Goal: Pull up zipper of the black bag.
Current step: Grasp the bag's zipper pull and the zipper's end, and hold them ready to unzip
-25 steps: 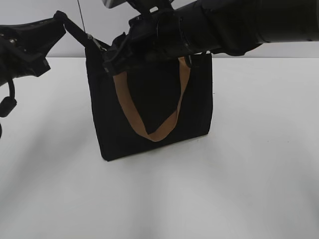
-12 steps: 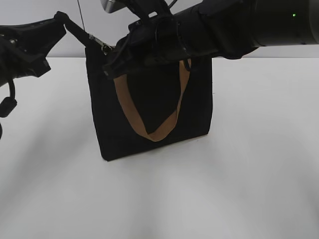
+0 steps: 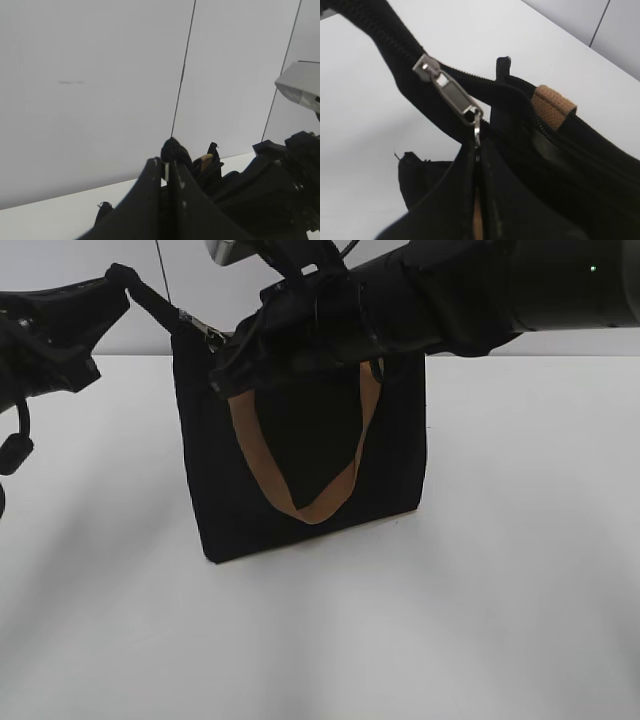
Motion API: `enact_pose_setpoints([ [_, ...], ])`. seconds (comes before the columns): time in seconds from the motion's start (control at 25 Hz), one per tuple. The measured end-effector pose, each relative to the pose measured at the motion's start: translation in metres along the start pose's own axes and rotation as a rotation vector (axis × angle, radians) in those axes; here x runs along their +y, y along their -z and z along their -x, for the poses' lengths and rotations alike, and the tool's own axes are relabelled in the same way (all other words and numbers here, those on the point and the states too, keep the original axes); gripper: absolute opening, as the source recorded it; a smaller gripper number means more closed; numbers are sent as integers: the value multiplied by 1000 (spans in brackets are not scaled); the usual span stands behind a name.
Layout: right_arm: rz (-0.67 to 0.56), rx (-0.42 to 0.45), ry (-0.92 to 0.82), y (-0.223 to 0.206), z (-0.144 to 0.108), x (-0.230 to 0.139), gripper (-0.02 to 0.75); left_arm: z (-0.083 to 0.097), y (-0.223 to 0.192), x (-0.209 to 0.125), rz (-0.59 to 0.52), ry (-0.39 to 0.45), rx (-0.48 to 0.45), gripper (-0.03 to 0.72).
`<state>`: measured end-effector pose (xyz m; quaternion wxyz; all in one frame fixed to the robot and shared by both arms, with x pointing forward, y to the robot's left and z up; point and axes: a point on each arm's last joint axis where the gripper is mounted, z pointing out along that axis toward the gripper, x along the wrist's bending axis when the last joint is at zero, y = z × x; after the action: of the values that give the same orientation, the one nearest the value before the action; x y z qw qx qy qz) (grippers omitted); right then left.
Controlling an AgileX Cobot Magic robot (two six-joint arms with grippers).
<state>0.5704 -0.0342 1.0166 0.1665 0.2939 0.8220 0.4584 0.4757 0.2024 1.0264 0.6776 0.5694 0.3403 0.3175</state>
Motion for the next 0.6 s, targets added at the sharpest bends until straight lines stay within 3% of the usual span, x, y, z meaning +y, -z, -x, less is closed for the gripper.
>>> enact_pose_setpoints([
  [0.6,-10,-20,-91,6,26,-5,-15,-7,0,-2,-24,48,80,1],
])
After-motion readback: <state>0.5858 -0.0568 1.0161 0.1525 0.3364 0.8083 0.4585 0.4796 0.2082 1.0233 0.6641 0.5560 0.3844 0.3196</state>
